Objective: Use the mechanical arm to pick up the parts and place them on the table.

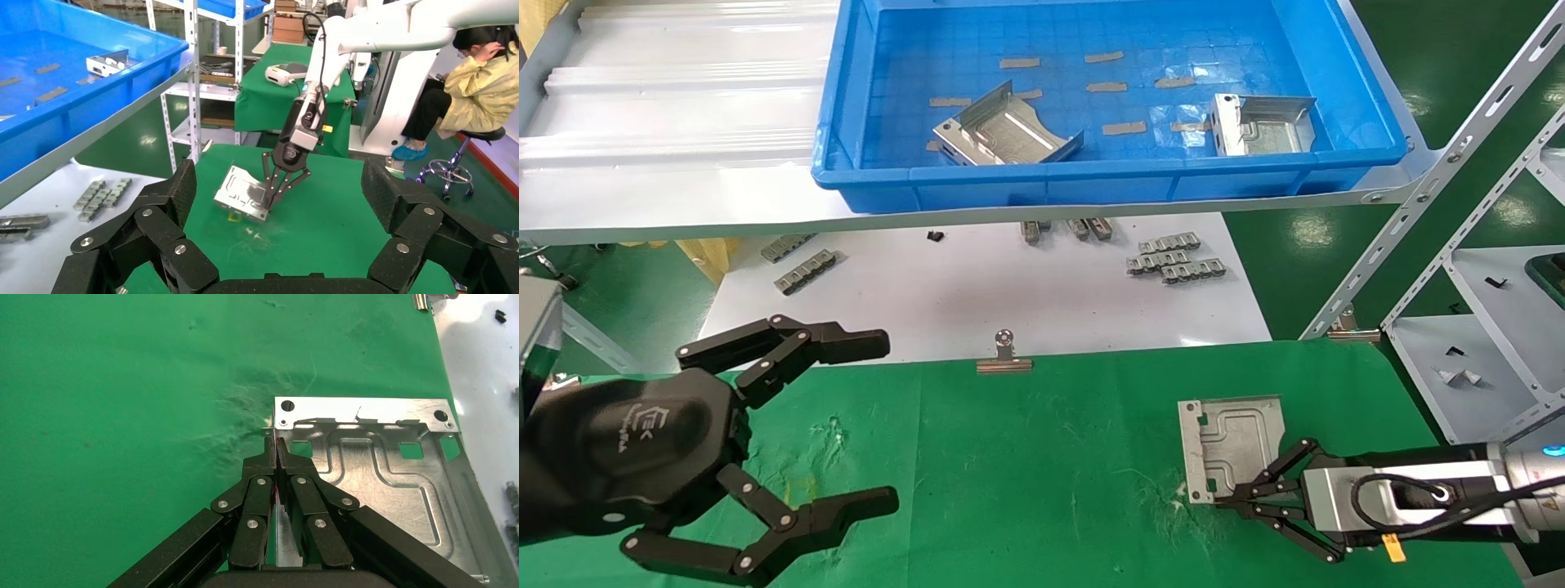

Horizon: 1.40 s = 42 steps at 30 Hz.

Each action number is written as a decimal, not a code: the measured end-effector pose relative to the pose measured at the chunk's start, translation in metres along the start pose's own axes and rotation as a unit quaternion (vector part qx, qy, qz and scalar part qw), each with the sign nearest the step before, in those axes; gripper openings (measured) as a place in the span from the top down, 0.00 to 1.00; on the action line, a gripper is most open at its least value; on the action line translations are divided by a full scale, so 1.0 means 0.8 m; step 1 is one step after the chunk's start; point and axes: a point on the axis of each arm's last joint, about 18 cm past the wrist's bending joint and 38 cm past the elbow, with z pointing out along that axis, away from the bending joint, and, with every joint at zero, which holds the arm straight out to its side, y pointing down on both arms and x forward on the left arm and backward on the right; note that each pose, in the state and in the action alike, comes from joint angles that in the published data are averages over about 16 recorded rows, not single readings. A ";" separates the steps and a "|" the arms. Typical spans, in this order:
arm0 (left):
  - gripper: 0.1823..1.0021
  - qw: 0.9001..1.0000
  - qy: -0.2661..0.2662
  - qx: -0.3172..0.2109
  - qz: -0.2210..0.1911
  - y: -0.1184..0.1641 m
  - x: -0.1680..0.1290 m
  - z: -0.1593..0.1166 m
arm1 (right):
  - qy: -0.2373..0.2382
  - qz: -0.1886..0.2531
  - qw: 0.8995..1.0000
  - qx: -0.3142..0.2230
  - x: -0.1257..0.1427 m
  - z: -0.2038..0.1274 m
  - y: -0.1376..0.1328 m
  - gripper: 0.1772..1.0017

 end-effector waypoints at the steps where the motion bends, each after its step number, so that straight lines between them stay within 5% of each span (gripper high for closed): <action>1: 0.06 1.000 0.000 0.000 0.000 0.000 0.000 0.000 | 0.000 -0.002 1.000 0.000 0.002 0.002 0.001 0.98; 25: 0.00 1.000 0.000 0.000 0.000 0.000 0.000 0.000 | -0.009 -0.036 0.999 -0.004 0.021 0.018 0.000 0.88; 42: 0.00 1.000 0.000 0.000 0.000 0.000 0.000 0.000 | 0.067 0.059 0.993 0.076 0.069 -0.020 -0.042 0.48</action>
